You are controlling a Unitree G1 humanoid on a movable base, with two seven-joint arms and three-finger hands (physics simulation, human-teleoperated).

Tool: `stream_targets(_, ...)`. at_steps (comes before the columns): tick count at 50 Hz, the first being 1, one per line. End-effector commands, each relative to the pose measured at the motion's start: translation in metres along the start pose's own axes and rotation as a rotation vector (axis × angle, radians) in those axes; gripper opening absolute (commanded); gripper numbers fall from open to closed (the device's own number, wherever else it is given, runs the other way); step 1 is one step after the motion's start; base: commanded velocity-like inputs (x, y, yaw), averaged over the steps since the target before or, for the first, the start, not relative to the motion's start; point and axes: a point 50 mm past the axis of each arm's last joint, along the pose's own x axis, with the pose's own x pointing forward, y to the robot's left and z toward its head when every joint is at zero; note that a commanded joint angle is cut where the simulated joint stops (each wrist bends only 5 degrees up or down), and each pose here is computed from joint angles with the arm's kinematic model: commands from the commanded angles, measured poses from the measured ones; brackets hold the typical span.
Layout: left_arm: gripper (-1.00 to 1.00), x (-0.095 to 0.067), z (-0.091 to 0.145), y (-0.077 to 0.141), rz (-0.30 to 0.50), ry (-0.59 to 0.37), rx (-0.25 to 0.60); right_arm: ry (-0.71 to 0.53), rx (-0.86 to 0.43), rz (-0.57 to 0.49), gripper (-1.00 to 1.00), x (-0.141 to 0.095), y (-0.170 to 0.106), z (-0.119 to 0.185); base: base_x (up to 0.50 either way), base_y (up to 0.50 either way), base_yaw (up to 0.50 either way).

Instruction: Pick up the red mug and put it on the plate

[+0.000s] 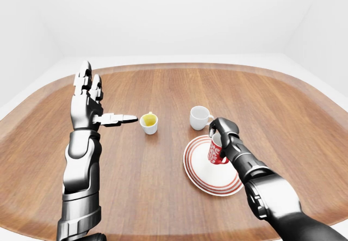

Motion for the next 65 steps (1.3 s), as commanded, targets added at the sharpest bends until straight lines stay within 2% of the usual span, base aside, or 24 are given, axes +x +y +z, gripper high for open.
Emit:
stream_targets(1,1.00,0.000,0.000,0.003,0.008,0.002,0.000,0.006,0.012,-0.038,-1.00,0.002,-0.007,-0.002,0.00,0.00,0.00)
stream_targets(9,1.00,0.000,0.004,0.003,0.010,-0.017,-0.001,0.017,0.010,-0.036,-1.00,0.002,-0.008,-0.004,0.00,0.00,0.00)
stream_targets(10,1.00,-0.001,0.004,0.003,0.011,-0.016,-0.002,0.018,0.013,-0.040,0.15,0.002,-0.008,-0.004,0.00,0.00,0.00)
stream_targets(11,1.00,-0.001,0.004,0.003,0.012,-0.016,-0.002,0.019,0.013,-0.043,1.00,0.002,-0.009,-0.004,0.00,0.00,0.00)
stream_targets(45,1.00,-0.002,0.006,0.005,0.015,-0.024,-0.003,0.008,0.018,-0.047,1.00,0.003,-0.014,-0.002,0.00,0.00,0.00)
stream_targets(49,1.00,-0.002,0.010,0.006,0.018,-0.039,-0.002,-0.004,0.032,-0.058,1.00,0.006,-0.023,0.001,0.00,0.00,0.00)
stream_targets(57,1.00,-0.001,0.015,0.006,0.017,-0.061,-0.003,-0.085,0.117,-0.105,1.00,0.009,-0.059,0.016,0.00,0.00,0.00)
stream_targets(65,1.00,0.000,0.030,0.007,0.019,-0.121,-0.005,-0.273,0.225,-0.150,1.00,-0.006,-0.102,0.041,0.00,0.00,0.00)
